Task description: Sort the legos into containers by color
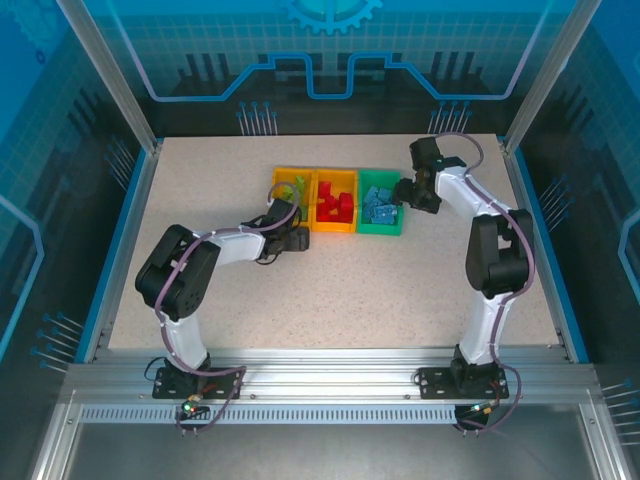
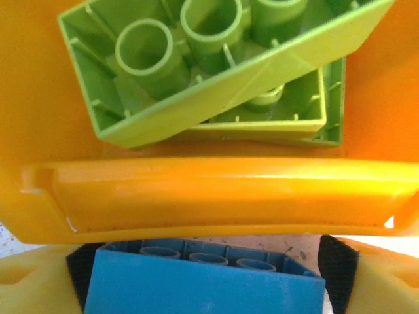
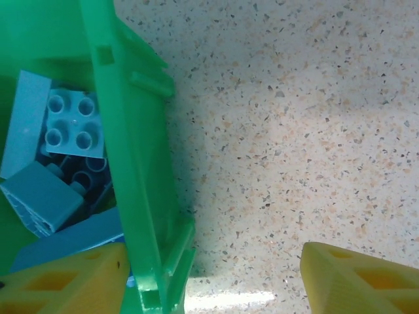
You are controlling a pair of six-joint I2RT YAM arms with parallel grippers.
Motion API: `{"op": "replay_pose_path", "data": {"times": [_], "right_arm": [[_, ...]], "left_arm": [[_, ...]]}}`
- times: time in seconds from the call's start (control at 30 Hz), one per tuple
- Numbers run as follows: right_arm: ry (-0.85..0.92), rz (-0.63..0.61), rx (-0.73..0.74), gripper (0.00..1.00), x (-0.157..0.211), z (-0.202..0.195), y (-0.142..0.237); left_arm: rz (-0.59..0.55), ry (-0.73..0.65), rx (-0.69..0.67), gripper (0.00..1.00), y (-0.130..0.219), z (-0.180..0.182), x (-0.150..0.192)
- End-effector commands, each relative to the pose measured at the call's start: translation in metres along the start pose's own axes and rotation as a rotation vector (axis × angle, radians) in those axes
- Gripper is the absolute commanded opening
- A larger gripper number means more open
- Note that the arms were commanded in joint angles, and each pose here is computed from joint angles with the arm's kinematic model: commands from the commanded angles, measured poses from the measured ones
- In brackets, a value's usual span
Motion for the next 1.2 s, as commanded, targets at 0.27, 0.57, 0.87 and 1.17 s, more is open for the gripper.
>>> {"op": "replay_pose_path", "data": {"times": [0.27,0.57,0.87,1.17], "right_arm": [[0.011,0.031,0.006,0.65,0.001,0.002,-0.01],[0.061,0.037,0.005,0.47,0.003,0.015,-0.014],[0.147,0.049,0.011,0.28,0.016,0.045,-0.014],[0.212,0.06,-0.01,0.21,0.038,0.073,-0.017]], "left_arm": [[0.001,-0.029,0.013,0.65,0.005,0.003,0.011],[0.024,-0.053,0.006,0.62,0.026,-0.001,0.034],[0.047,-0.018,0.047,0.62,0.054,-0.005,0.06],[0.003,-0.021,0.153,0.63,0.093,-0.03,0.054]]}}
Point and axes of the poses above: each hand's point on the last joint's axis, 136 mm out from that joint toward the fingers, its own y axis back along the fingers, its own z axis along the line the jaws close on, x = y × z, the point moved 7 cm from there along y, back along the fingers, and after that the axes turned 14 degrees about y, right-handed, at the moved point
